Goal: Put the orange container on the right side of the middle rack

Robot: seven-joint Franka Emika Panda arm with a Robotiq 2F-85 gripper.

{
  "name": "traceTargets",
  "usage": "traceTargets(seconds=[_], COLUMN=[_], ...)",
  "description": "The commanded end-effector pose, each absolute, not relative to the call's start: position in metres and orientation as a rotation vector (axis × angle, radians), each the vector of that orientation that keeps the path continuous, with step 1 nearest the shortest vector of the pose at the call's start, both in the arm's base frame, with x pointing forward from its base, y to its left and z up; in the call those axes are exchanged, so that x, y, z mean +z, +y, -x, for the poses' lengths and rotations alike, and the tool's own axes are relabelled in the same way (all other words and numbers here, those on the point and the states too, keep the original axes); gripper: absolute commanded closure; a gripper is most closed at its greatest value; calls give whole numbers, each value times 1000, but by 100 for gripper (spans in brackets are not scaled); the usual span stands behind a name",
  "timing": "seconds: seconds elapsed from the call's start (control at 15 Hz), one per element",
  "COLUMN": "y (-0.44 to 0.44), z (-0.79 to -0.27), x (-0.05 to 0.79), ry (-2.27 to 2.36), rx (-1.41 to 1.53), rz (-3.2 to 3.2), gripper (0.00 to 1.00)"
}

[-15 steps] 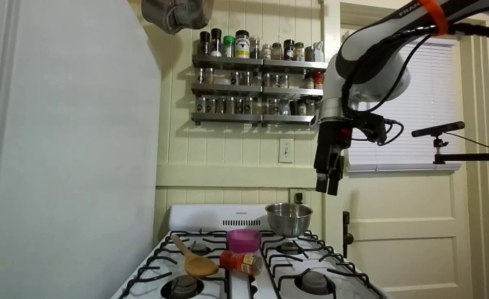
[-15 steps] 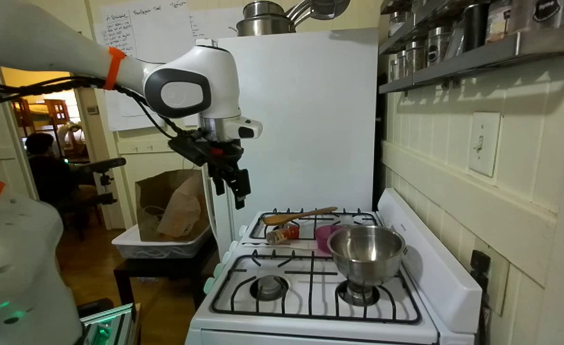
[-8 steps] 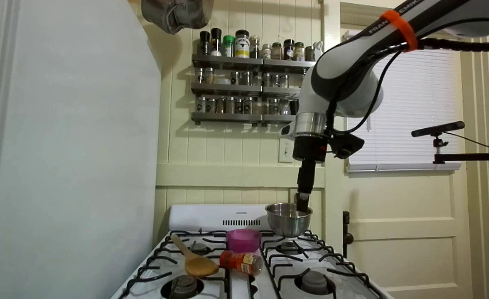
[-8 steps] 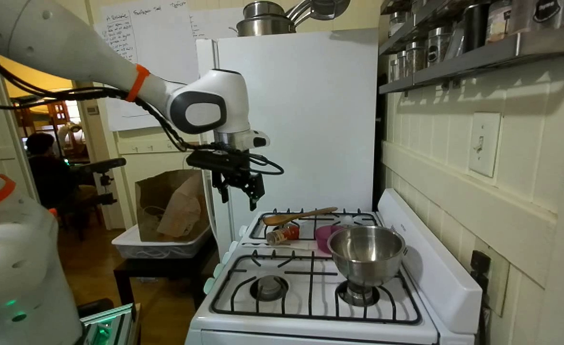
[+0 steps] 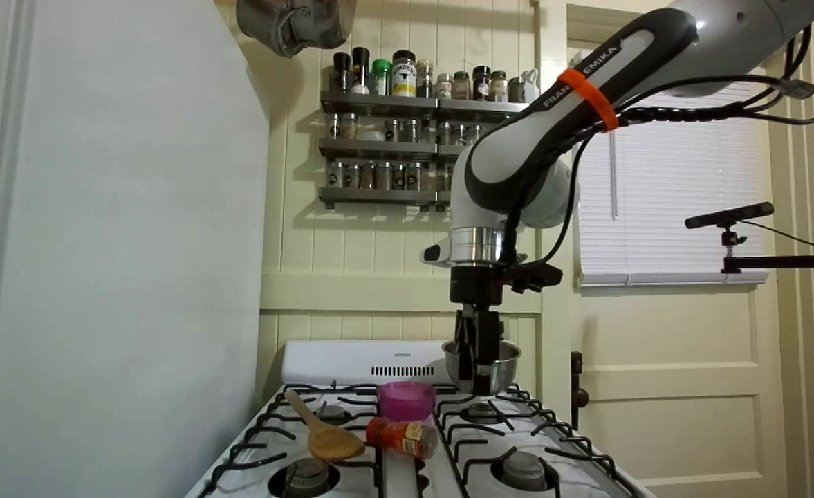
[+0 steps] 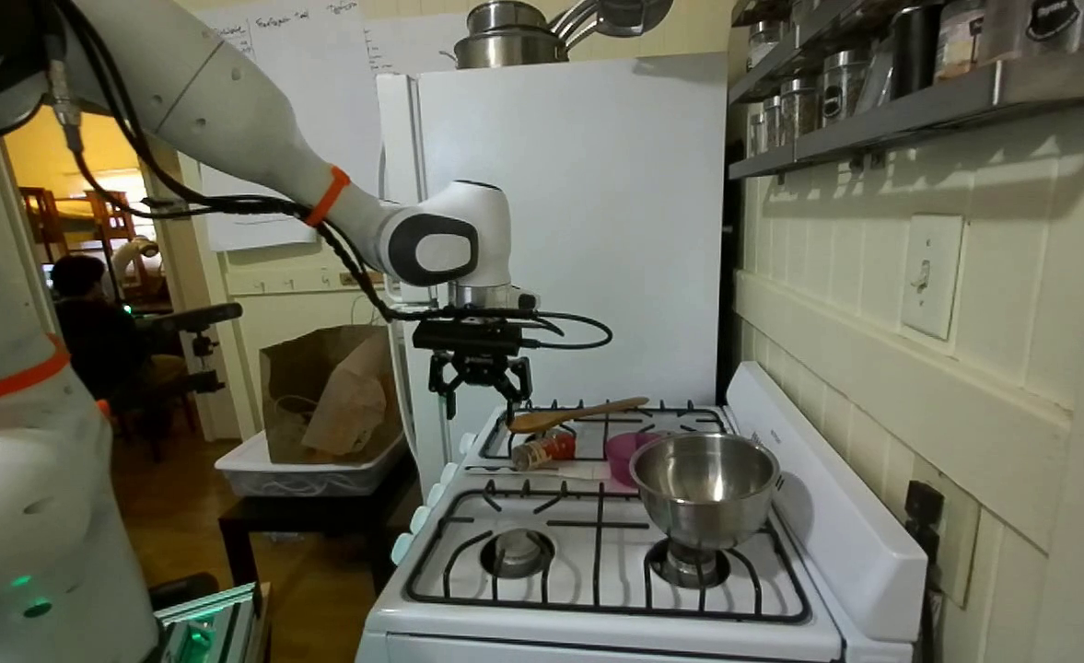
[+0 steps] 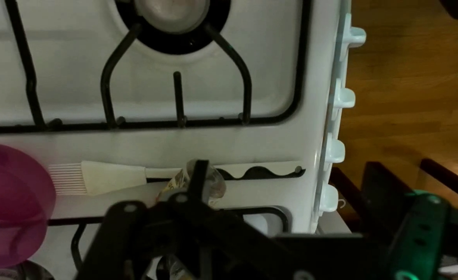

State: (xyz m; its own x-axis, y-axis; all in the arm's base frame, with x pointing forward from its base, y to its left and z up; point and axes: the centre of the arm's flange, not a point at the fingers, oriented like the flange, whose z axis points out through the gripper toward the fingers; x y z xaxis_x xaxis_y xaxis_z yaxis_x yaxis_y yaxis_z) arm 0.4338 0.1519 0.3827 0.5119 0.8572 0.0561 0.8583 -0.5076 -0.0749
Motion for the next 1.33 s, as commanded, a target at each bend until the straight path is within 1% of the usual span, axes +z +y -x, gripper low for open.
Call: traceTargets(seconds=[0.0, 0.4, 0.6, 0.73, 1.07, 1.27], y=[154, 154, 165, 171, 181, 188], z=[-437, -440, -457, -470, -504, -523], x=[382, 381, 368, 360, 342, 327], ry=[-1512, -1510, -1346, -1308, -1233, -1146], rx=[-15, -14, 60, 38, 114, 75], rz=[2648, 2651, 2756, 2797, 2957, 3008], gripper=[0, 0, 0, 0, 0, 0])
